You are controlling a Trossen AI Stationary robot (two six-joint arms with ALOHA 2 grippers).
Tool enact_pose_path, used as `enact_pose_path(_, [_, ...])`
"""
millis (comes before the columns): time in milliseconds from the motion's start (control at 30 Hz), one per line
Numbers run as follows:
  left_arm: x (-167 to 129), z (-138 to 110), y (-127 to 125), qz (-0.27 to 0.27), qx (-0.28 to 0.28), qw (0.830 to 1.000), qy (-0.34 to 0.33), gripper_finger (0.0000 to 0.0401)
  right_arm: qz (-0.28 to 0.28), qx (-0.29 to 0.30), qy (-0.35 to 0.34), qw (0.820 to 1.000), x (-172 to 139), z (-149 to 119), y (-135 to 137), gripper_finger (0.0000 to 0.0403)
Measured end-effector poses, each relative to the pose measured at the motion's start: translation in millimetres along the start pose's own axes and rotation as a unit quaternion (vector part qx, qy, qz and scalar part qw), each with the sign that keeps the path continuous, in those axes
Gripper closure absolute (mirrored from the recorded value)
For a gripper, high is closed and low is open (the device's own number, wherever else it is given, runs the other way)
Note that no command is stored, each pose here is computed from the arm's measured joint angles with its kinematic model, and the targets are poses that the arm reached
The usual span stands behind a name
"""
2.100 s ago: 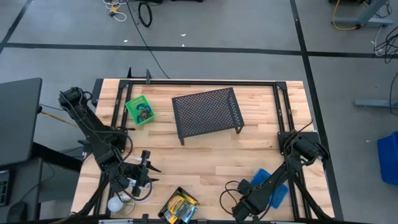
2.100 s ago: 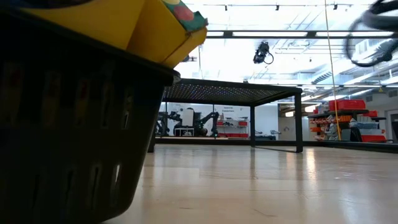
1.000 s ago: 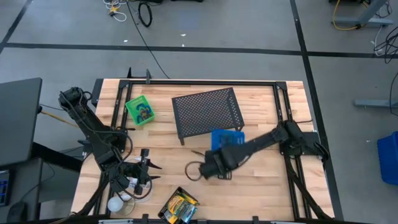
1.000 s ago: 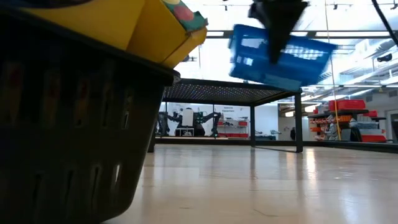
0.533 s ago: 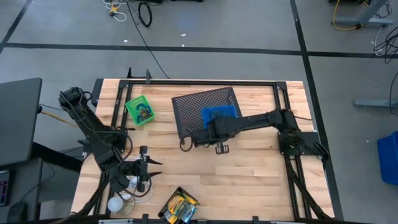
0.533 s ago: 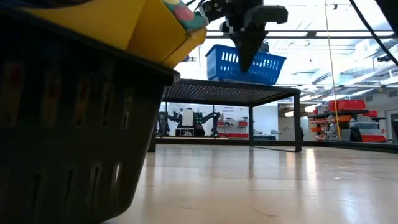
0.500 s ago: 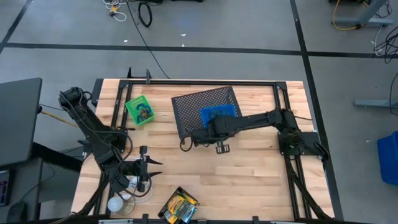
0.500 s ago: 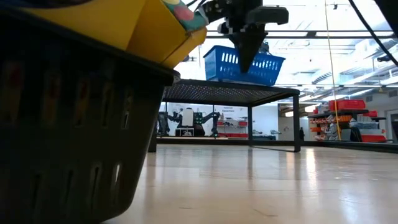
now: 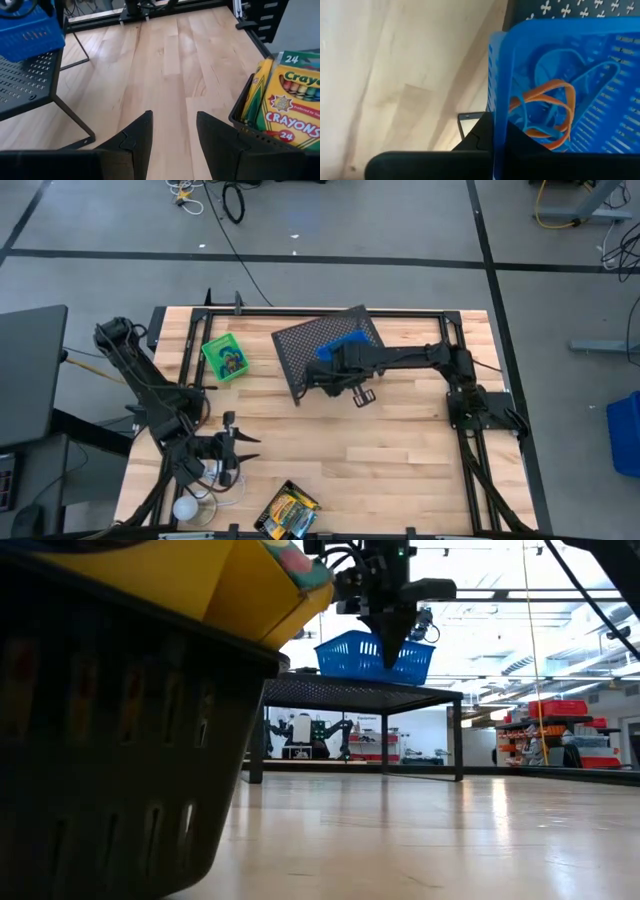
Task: Pick & Place Office Desk Supplies
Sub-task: Put the blue bin on the shelf
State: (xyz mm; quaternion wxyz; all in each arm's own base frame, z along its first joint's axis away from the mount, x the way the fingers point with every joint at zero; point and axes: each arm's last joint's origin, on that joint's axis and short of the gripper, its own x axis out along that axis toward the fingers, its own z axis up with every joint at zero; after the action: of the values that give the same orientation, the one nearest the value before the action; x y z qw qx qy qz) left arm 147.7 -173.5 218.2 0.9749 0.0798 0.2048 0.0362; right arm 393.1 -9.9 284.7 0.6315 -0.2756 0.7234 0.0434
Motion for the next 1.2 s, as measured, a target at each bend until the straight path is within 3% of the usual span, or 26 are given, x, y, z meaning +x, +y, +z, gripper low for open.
enact_pose_path(333, [-3.3,3.4,3.1,-0.006,-0.009,1.0,-0.005,0.0239,-0.04,-0.025,0.034,0.998,6.6,-11.0,-19.5,0.0403])
enact_pose_path(500, [-3.2,3.3,2.9,-0.01,-0.008,1.0,-0.003,0.0239,-0.05,-0.012,0.003,0.999,-9.3,-11.3,-24.6,0.0403])
enact_pose_path(700, [-3.2,3.0,2.4,-0.018,-0.009,1.0,0.001,0.0239,-0.013,-0.007,-0.081,0.997,-26.1,-14.0,-37.6,0.0403])
enact_pose_path(1200, [-3.2,3.0,2.4,-0.018,-0.013,1.0,0.001,0.0239,0.038,0.031,-0.096,0.994,4.8,-35.9,-79.1,0.0403])
